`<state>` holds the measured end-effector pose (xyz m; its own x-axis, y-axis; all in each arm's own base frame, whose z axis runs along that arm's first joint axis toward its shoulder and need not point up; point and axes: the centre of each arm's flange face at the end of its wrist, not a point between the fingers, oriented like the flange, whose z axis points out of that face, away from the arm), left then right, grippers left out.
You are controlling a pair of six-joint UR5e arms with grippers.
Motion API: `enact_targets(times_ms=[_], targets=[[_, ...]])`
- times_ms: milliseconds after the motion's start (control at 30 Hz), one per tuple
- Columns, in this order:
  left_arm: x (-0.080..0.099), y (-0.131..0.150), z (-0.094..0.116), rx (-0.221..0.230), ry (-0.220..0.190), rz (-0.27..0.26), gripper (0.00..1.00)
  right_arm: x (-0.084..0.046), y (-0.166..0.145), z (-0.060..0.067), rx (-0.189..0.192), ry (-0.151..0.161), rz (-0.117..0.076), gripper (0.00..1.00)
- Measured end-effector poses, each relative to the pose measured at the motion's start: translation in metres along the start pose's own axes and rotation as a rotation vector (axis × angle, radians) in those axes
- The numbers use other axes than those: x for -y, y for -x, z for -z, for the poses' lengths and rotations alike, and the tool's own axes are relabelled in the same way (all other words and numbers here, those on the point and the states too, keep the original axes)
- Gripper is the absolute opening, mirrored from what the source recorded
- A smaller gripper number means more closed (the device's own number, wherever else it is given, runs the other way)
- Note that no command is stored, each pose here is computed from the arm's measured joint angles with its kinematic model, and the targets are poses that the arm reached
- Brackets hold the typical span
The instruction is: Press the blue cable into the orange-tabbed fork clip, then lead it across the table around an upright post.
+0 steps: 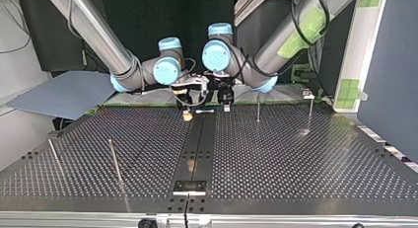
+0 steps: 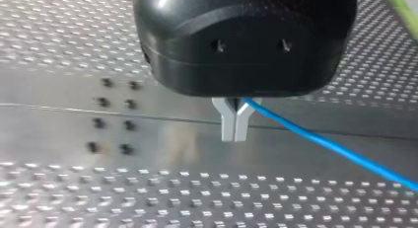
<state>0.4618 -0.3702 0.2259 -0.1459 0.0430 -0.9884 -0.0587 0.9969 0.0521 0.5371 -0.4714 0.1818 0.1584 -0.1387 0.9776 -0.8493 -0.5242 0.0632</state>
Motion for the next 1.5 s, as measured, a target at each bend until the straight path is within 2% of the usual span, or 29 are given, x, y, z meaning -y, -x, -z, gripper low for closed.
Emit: enact_targets(times_ms=[267,533,867,1167,1367,1500], targets=[[-0.01,0.044,0.008,0.063,0.007,0.051,0.0,-0.011,-0.048,0.015,-0.041,0.011,-0.01,0.0],[-0.015,0.102,0.019,0.149,-0.002,0.108,0.0,-0.017,-0.105,0.031,-0.112,0.016,-0.021,0.0],[-0.023,0.177,0.034,0.239,-0.063,0.169,0.0,-0.024,-0.18,0.057,-0.21,0.02,-0.036,0.0],[-0.025,0.205,0.028,0.259,-0.106,0.189,0.0,-0.036,-0.243,0.088,-0.296,0.031,-0.056,0.0],[-0.023,0.226,0.024,0.278,-0.134,0.209,0.0,-0.051,-0.278,0.111,-0.351,0.046,-0.077,0.0],[-0.016,0.228,0.02,0.264,-0.15,0.199,0.0,-0.064,-0.3,0.127,-0.383,0.062,-0.088,0.0]])
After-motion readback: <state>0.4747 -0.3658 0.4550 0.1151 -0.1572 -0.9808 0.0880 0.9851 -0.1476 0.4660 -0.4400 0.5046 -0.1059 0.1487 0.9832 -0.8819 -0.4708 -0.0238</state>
